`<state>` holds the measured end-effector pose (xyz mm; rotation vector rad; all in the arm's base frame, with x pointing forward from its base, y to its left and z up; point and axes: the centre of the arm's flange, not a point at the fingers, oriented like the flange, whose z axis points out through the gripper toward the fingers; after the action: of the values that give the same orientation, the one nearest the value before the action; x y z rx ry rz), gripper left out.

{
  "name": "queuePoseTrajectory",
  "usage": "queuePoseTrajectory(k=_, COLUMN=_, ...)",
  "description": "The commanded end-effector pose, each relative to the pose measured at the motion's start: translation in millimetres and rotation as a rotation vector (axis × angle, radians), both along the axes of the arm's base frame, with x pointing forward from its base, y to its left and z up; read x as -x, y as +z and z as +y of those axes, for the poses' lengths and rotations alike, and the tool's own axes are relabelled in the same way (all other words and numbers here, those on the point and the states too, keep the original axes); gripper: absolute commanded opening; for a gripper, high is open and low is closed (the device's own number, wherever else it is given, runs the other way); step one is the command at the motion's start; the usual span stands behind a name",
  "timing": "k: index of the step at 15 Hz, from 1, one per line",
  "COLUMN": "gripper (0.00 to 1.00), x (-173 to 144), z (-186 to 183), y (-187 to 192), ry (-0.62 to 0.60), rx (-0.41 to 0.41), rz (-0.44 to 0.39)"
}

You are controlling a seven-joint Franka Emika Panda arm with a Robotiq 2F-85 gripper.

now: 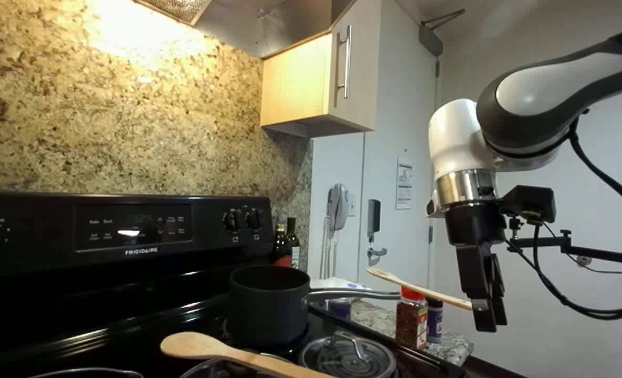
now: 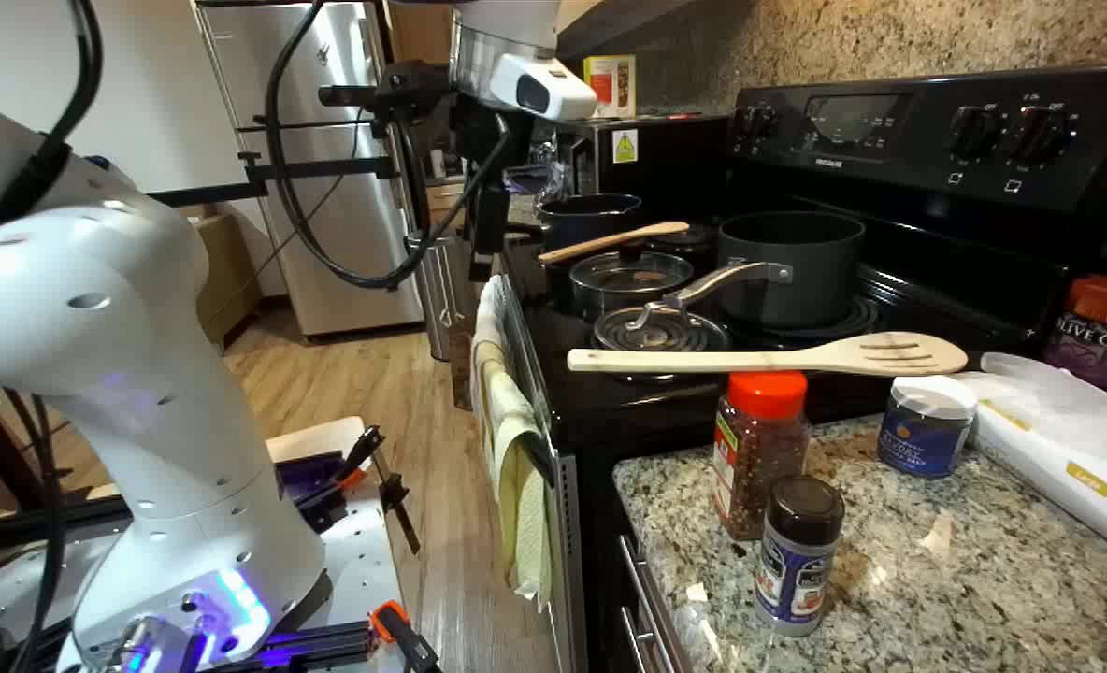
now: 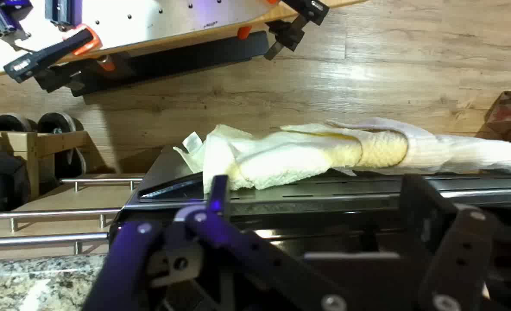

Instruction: Pick the wooden spatula on the stove and put it in the pot on the right

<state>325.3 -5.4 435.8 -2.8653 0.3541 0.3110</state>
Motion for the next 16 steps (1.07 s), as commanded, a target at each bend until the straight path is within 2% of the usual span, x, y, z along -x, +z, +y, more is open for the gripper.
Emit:
queuePoseTrajectory(k=1, gripper=1.0, x=0, z=0, y=0, ry=0.0, rx=0.0, rz=0.0)
queuePoseTrajectory(k=5, gripper=1.0, x=0, z=0, y=0, ry=0.0, rx=0.0, rz=0.0)
queuePoseTrajectory(k=7, gripper=1.0, x=-15, z=10, y=3, ry=0.031, rx=0.012, rz=-0.015)
queuePoseTrajectory(k=12, gripper=1.0, x=-76, z=64, y=23, ry=0.182, rx=0.173, rz=-0.064)
queuePoseTrajectory(k=16, gripper=1.0, x=-122, z=111, y=16, ry=0.332, rx=0.268, rz=-0.077)
